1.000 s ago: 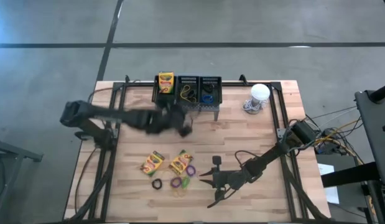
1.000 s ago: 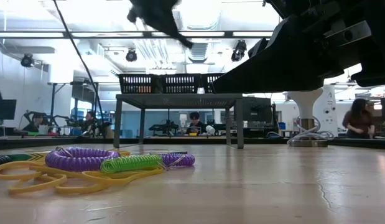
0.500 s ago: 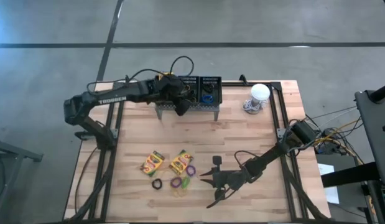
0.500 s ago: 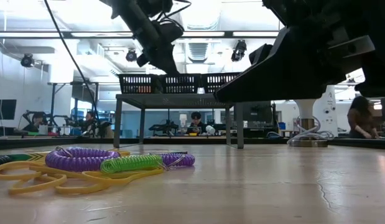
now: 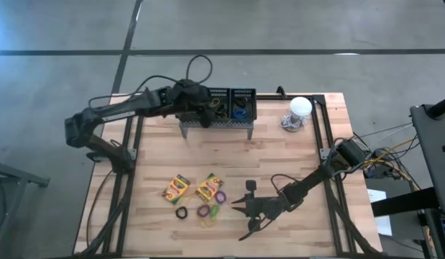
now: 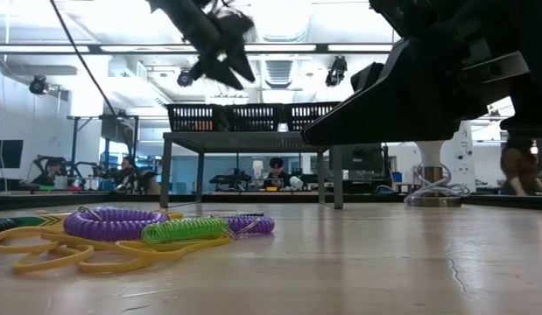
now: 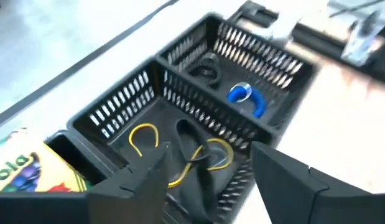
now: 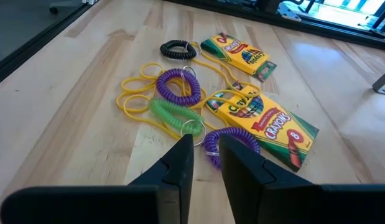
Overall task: Pick & Place Office Desk Supplies
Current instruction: Put the yellow crayon box into the left black bin on the shelf
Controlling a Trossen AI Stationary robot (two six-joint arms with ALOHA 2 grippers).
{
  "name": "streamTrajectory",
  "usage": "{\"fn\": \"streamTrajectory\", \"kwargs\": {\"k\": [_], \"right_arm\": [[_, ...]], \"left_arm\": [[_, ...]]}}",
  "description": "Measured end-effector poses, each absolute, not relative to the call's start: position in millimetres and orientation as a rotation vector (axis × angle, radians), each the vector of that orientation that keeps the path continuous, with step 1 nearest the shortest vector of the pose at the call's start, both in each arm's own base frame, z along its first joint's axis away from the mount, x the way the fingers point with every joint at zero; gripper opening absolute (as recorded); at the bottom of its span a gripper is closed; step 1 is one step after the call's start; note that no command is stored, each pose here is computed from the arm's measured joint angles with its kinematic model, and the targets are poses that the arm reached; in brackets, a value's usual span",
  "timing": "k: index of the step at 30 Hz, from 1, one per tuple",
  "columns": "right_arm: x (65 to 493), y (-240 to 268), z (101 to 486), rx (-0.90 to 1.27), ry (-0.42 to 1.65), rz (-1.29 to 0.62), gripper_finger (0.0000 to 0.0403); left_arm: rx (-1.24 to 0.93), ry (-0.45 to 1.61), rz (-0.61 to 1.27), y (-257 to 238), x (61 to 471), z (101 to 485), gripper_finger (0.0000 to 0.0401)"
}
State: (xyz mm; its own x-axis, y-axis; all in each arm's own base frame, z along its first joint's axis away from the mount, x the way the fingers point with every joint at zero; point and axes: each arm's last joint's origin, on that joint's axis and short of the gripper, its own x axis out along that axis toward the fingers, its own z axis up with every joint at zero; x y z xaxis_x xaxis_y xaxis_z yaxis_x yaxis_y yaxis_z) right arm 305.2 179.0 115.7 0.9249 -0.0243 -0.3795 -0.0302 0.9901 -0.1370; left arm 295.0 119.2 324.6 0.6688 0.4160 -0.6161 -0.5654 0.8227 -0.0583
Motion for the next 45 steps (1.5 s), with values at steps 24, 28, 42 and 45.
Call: {"fn": "streamTrajectory", "kwargs": {"k": [24,28,42,45], "right_arm": [[312.2,181.9,124.1,-0.127,0.357,0.002,0.0096],[312.0,181.8,123.5,-0.131,0.364,0.002,0.0101],[309.2,179.8,117.3,-0.155,0.421,-0.005,0.0091],[308.7,179.5,116.2,-0.142,0.433,-0.01,0.0087]], "left_arm": [[-0.154,0.258,0.292,-144.8,205.0,136.8,0.0216],[-0.125,0.336,0.295,-144.4,207.4,113.7,0.0216],[-0.183,0.817,0.428,-138.1,247.7,144.4,0.0216],[-0.175,0.885,0.48,-138.8,247.4,156.8,0.0215]]}}
